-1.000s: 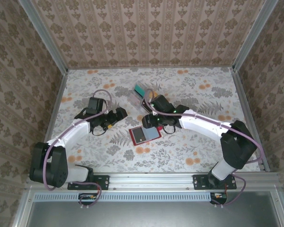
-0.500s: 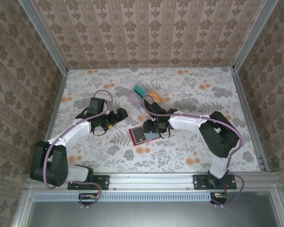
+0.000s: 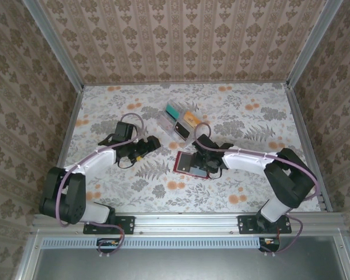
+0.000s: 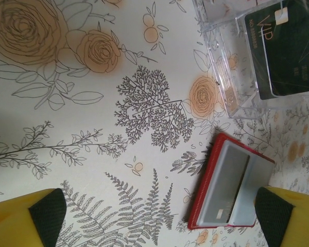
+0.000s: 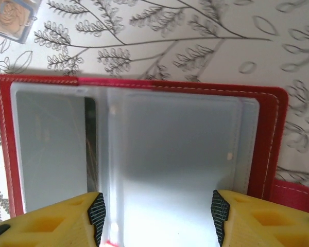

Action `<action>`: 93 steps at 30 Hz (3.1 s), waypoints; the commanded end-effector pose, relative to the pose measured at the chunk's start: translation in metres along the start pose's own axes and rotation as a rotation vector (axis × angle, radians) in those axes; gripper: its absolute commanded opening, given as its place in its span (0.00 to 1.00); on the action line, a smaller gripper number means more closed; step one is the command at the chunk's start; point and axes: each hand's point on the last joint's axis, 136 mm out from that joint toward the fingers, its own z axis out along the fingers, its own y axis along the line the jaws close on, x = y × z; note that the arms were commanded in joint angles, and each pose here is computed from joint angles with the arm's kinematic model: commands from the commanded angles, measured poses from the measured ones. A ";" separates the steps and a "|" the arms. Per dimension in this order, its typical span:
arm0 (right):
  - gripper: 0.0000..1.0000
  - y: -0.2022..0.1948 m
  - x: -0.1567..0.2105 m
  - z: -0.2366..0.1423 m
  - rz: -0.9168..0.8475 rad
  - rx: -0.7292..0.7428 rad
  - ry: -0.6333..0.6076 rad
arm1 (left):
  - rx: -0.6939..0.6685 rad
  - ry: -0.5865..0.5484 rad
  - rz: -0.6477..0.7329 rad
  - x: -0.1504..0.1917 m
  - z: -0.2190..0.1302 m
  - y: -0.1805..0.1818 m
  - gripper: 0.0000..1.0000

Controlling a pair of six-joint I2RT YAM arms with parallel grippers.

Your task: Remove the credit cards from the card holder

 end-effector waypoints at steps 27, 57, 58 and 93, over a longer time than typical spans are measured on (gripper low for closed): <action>0.42 0.047 -0.006 0.000 -0.116 -0.326 0.142 | 0.044 0.197 0.116 0.071 0.049 -0.061 0.43; 0.27 0.023 -0.011 0.029 0.128 -0.252 0.117 | -0.049 0.272 0.134 0.071 0.096 -0.055 0.16; 0.27 0.025 -0.011 0.029 0.128 -0.259 0.122 | -0.057 0.278 0.131 0.072 0.097 -0.053 0.15; 0.06 0.005 -0.013 0.024 0.096 -0.240 0.068 | -0.113 0.299 0.135 0.081 0.093 -0.033 0.16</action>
